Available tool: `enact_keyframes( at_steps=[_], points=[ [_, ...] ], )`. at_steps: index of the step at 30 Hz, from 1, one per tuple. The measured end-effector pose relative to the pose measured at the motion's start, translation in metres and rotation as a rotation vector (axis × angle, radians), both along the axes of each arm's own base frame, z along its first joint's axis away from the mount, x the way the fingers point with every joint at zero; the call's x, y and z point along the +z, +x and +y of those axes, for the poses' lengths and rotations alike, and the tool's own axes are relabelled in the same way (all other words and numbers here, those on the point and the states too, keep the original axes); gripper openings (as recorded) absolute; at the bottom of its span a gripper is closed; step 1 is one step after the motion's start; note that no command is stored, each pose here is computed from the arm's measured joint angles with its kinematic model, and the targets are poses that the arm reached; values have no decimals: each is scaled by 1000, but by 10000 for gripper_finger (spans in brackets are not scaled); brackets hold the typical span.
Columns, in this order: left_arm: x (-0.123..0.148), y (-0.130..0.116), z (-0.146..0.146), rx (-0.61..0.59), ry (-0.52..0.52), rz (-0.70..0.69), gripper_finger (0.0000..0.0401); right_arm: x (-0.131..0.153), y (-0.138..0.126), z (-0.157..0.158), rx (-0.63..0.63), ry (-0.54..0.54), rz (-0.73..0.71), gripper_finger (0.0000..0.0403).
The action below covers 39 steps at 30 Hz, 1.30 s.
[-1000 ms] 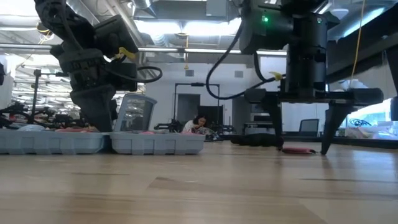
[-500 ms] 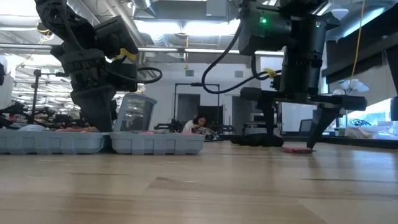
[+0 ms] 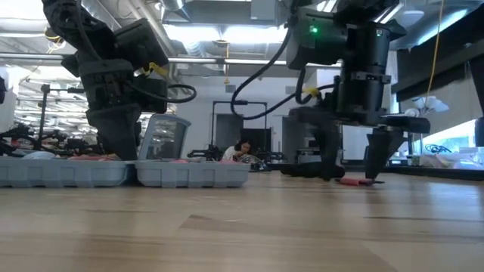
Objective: Prefit tool cases
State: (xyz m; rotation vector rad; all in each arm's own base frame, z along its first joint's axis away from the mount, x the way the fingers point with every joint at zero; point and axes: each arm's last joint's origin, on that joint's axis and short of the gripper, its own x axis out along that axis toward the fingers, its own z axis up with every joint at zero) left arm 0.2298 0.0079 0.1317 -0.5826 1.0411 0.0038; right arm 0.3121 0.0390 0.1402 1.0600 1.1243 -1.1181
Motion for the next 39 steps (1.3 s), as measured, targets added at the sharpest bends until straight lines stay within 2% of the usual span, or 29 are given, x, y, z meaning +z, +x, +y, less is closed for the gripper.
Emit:
enact_keyframes(
  at_steps=[3,13,20,23,29,34,39],
  points=[
    [0,1,-2,-2,-2,-6,0,0,0,1,89,10,12,280],
    [1,2,-3,24,-1,-11,0,-3,-1,1,193,12,39,280],
    [1,2,-3,32,-3,-10,0,-15,2,1,285,70,90,278],
    [1,2,-3,34,-4,-9,0,-16,3,1,289,56,86,253],
    [3,6,-2,113,-8,-36,0,-16,4,1,345,32,85,123],
    [9,14,2,213,11,-134,0,-17,3,1,386,27,96,122],
    [17,22,4,256,-35,-234,0,-15,1,0,428,20,114,122]
  ],
)
